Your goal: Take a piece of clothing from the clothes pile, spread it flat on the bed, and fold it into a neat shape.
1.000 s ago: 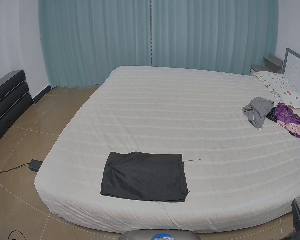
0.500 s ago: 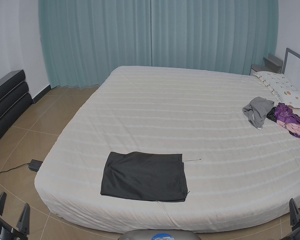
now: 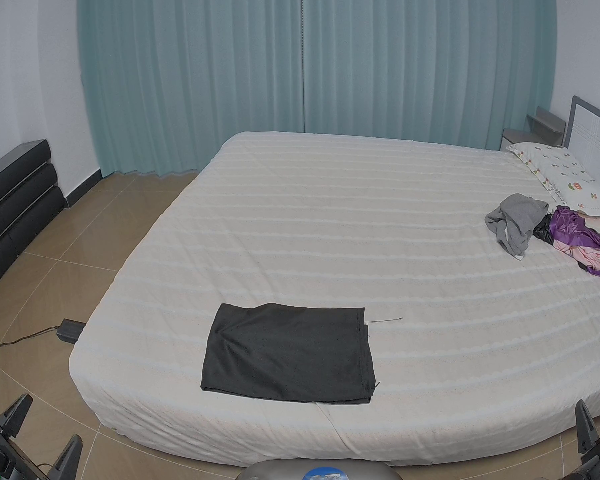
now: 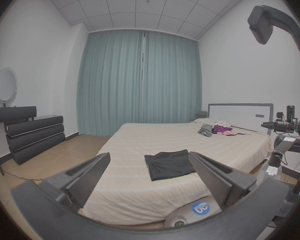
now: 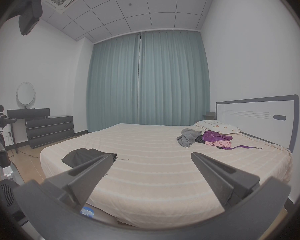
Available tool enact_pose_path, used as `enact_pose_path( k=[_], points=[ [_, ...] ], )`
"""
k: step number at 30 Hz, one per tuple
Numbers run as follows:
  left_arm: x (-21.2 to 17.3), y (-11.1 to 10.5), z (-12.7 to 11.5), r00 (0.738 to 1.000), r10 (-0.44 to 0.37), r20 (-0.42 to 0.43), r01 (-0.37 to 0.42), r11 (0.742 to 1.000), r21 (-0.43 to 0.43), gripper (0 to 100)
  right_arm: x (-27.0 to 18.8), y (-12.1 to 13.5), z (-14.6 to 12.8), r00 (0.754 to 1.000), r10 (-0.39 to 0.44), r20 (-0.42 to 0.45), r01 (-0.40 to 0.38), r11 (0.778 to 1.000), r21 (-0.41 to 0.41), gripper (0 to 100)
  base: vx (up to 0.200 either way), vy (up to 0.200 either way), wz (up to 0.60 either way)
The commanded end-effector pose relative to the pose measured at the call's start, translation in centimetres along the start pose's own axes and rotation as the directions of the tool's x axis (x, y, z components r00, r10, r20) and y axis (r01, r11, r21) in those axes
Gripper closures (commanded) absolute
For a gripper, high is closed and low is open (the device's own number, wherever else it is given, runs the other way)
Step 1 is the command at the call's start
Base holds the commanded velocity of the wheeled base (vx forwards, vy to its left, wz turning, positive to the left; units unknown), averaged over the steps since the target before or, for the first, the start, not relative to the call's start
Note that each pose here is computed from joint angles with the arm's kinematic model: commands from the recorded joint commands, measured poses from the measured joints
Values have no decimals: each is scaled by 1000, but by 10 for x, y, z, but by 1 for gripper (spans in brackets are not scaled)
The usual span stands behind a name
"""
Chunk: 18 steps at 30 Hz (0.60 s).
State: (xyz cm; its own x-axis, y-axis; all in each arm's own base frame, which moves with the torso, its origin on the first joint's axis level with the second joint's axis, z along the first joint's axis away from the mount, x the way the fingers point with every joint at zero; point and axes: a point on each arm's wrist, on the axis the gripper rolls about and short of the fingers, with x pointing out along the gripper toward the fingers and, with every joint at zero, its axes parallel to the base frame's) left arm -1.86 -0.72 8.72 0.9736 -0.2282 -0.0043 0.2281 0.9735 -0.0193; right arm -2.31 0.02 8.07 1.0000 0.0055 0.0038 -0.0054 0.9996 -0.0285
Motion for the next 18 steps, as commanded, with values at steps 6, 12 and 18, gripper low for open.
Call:
enact_pose_path(
  k=[6,12,18],
  points=[
    [-6,8,-10,955,296,24,-295,955,-33,0,0,0,-5,1000,8,1,-8,1000,7,0,0,0,0],
    [-6,7,-11,962,271,14,-271,962,-27,0,0,0,-5,1000,8,1,-8,1000,7,0,0,0,0],
    [-6,7,-11,961,277,13,-276,960,-40,0,0,0,-5,1000,11,1,-11,1000,2,0,0,0,0]
  ],
)
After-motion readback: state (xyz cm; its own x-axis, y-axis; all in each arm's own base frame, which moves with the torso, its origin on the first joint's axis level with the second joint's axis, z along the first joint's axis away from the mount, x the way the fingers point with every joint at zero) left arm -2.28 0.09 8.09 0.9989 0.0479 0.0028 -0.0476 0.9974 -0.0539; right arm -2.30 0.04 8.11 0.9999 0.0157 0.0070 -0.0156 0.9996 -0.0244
